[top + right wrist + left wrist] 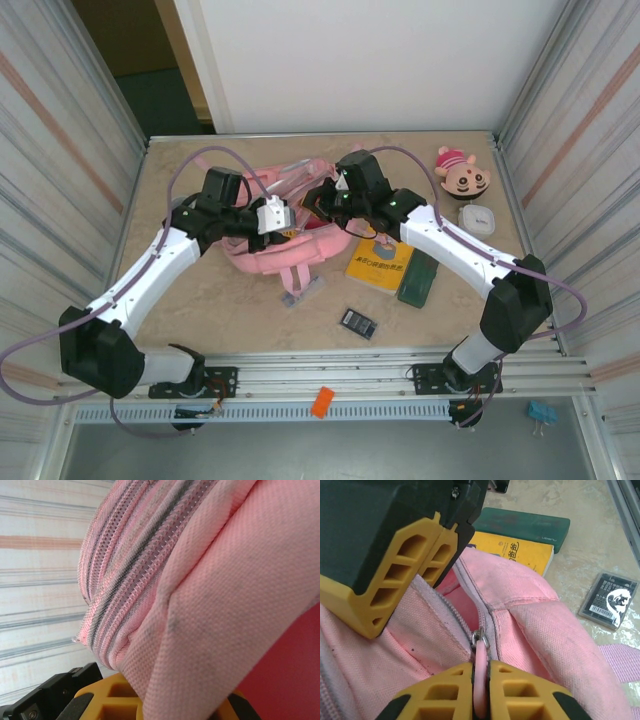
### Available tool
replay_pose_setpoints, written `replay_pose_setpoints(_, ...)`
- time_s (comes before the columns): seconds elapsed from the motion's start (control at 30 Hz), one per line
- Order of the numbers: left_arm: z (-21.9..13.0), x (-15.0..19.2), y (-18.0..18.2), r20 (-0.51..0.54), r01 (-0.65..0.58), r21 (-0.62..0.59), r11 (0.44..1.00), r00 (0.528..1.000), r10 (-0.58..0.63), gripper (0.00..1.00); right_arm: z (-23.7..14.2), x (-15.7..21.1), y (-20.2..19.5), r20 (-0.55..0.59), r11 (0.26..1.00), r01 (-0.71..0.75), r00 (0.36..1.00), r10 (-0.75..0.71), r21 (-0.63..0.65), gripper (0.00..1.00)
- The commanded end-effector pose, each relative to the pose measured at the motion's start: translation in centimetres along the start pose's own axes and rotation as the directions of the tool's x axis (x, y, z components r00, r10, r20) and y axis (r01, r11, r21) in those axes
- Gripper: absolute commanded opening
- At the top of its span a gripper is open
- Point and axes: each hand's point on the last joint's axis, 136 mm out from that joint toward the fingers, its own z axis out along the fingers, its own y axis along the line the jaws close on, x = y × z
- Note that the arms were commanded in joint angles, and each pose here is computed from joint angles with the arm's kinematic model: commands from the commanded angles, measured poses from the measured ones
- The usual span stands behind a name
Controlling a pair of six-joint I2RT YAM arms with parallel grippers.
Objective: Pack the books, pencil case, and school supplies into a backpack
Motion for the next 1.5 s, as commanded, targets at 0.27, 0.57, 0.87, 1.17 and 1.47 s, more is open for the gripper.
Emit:
replay_pose_setpoints(0.27, -2.2, 0.8, -2.0, -0.028, 0.162, -0.031, 0.986, 0.986, -0.163, 0.00, -3.9, -4.3, 3.9, 0.150, 0.993, 0.042, 0.988, -0.026, -0.107, 0.00)
replay_pose_setpoints(0.57, -5.7, 2.3, -1.8, -0.005, 0.221, -0.228, 0.948, 0.974, -0.228, 0.00, -7.8, -7.9, 2.7, 0.147, 0.992, -0.020, 0.988, 0.038, -0.121, 0.00)
replay_pose_setpoints(0.87, -7.1, 3.7, 0.7, -0.052, 0.175, -0.397, 0.901, 0.976, -0.212, 0.00, -10.4, -9.9, 5.1, 0.110, 0.978, -0.030, 0.992, 0.054, -0.209, 0.00)
replay_pose_setpoints(1.17, -8.6, 6.4, 3.4, -0.129, 0.148, -0.572, 0.807, 0.955, -0.267, 0.01, -12.2, -10.7, 5.5, 0.072, 0.972, -0.056, 0.995, 0.074, -0.230, 0.00)
replay_pose_setpoints(1.47, -8.7, 0.2, 3.2, 0.075, 0.159, -0.475, 0.866, 0.987, -0.140, 0.00, -9.3, -9.6, 5.5, 0.065, 0.963, -0.144, 0.985, 0.163, -0.227, 0.18)
